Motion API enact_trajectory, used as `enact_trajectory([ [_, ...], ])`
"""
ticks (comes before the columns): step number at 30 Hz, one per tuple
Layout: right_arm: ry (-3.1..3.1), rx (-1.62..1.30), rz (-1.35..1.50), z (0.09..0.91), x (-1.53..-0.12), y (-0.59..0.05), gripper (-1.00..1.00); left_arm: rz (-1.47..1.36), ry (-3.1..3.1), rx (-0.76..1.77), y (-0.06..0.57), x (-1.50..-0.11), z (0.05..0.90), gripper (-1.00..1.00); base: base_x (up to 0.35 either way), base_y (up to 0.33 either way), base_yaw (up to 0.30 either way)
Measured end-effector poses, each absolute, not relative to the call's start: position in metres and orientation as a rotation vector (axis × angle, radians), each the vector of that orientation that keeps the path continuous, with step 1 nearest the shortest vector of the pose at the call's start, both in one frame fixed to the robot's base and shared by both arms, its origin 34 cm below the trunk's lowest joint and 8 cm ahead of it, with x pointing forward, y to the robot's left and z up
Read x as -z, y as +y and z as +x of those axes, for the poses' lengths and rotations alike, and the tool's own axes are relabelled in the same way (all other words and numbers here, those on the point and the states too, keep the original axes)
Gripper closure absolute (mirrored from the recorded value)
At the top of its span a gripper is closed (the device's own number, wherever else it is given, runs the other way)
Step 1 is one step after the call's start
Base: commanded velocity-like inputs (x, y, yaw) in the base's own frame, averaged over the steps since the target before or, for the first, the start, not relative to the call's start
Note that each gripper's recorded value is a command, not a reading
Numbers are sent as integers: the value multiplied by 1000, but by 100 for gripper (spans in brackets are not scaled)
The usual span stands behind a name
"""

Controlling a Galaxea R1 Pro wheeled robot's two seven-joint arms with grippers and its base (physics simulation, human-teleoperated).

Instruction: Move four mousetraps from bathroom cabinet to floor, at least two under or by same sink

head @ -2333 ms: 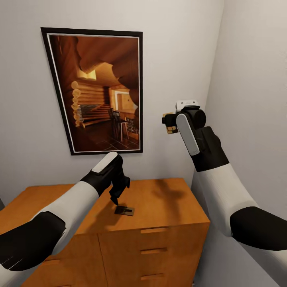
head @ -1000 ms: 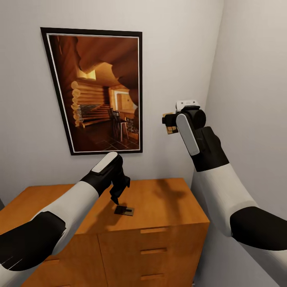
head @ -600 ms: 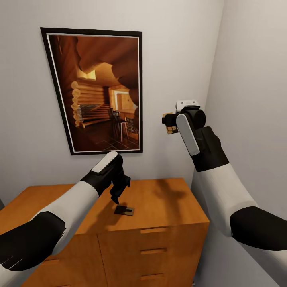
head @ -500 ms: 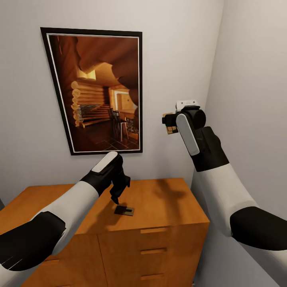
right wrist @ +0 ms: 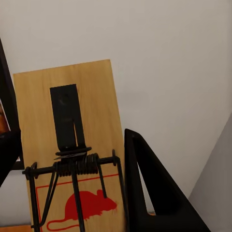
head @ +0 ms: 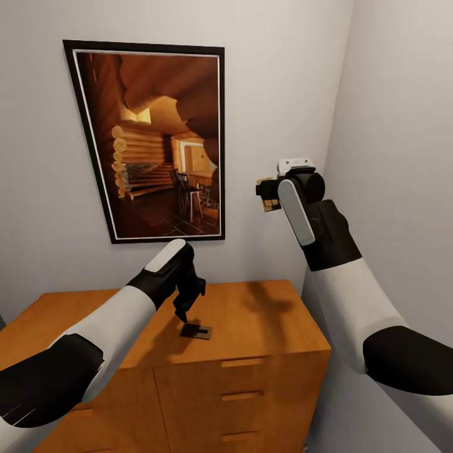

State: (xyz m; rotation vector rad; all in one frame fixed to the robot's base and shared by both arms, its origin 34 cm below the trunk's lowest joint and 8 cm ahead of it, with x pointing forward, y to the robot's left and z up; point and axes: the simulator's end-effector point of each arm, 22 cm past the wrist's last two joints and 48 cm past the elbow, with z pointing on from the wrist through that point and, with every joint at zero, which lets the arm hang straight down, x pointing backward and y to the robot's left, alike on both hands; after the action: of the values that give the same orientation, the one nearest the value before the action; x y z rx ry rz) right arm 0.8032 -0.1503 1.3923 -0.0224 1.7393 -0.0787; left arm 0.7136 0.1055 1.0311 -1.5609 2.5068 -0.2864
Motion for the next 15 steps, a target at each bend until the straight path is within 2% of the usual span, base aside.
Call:
enact_trajectory([
  [15, 1739, 76, -24, 805, -1378, -149, 100, -1570, 2516, 284, 106, -1014, 714, -100, 0, 0, 0],
])
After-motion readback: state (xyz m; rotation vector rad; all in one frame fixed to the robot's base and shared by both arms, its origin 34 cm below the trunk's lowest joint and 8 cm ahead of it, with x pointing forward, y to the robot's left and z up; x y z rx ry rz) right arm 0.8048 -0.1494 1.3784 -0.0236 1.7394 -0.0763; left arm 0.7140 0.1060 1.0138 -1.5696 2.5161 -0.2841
